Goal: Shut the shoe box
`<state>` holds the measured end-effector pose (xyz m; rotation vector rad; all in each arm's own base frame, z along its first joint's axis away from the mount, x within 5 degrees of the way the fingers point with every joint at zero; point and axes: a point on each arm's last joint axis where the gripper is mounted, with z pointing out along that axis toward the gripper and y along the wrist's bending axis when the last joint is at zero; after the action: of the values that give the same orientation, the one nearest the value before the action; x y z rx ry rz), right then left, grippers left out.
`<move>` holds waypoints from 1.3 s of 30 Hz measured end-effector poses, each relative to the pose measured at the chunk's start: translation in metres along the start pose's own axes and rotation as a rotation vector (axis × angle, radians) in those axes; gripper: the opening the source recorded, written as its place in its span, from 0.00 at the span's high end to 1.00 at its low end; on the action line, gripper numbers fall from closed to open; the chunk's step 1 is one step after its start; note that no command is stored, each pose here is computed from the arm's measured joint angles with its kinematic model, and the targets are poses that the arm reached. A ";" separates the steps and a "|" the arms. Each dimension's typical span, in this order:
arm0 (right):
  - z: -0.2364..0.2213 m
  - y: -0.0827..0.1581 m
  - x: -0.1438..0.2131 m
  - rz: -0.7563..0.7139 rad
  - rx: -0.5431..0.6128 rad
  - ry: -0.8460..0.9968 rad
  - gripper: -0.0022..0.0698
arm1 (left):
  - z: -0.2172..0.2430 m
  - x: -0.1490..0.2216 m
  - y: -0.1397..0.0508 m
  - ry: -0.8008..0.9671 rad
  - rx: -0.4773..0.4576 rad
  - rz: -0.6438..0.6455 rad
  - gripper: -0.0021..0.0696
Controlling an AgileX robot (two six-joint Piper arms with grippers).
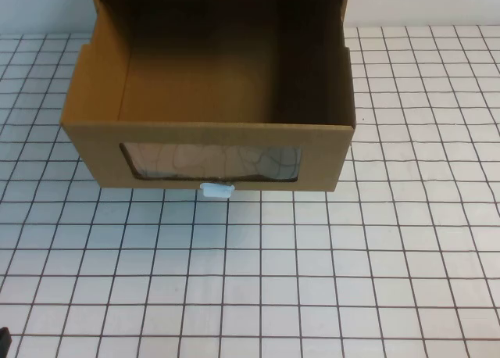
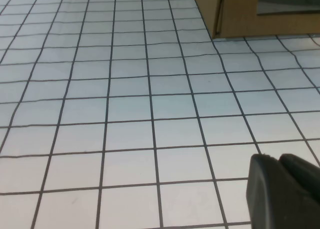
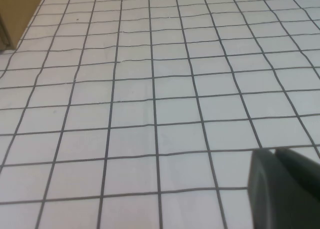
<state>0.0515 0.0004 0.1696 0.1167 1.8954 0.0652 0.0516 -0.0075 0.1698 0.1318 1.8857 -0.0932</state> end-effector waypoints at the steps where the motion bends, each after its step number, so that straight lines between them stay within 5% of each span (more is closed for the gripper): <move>1: 0.000 0.000 0.000 0.000 0.000 0.000 0.99 | 0.000 0.000 0.000 0.000 0.000 0.000 0.97; 39: 0.000 0.000 -0.003 0.001 -0.002 -0.034 0.99 | 0.000 -0.002 0.001 -0.018 -0.010 0.024 0.97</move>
<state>0.0525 0.0002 0.1725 0.1172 1.8616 0.0653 0.0522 -0.0067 0.1713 0.1461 1.8662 -0.0683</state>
